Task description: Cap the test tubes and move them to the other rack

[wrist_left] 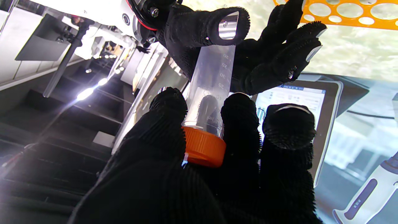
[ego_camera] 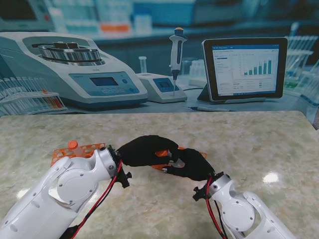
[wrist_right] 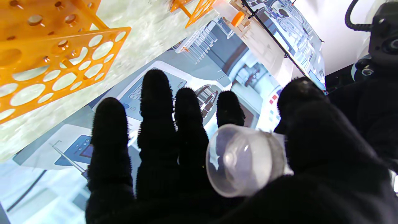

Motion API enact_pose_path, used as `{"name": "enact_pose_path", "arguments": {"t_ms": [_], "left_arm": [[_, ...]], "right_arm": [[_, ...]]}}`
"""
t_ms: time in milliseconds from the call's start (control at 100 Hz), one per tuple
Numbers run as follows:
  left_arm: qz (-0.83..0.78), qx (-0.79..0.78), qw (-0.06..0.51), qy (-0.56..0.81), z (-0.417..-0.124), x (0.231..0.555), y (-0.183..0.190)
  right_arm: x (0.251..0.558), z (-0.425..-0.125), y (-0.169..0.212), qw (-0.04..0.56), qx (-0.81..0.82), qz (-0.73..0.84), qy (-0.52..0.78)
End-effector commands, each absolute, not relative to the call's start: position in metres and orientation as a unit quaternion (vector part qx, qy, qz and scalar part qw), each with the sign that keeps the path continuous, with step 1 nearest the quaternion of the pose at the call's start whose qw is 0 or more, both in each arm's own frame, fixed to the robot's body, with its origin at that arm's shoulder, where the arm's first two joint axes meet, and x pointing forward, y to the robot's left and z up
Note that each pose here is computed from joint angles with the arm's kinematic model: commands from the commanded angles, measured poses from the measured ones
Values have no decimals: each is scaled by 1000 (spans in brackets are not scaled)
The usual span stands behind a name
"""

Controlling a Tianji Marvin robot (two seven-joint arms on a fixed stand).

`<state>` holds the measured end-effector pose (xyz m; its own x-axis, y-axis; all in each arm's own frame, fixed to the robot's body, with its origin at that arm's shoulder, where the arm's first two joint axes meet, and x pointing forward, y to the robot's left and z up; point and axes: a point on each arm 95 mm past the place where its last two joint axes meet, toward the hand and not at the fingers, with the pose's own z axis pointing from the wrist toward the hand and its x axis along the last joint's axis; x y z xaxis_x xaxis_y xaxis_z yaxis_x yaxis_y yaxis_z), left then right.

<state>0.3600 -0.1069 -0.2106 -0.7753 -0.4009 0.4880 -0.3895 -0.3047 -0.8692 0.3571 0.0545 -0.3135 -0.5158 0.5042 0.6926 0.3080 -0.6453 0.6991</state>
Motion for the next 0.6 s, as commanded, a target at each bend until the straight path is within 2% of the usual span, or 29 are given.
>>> {"name": "enact_pose_path", "arguments": {"t_ms": [0,590], "left_arm": [[-730,-333,4,596,-210,358,-105],[-716,-338,18,611,-201,357,-89]], "right_arm": [[358,-316,54,63,494,760,417],[358,-318,52,60,494,758,423]]}}
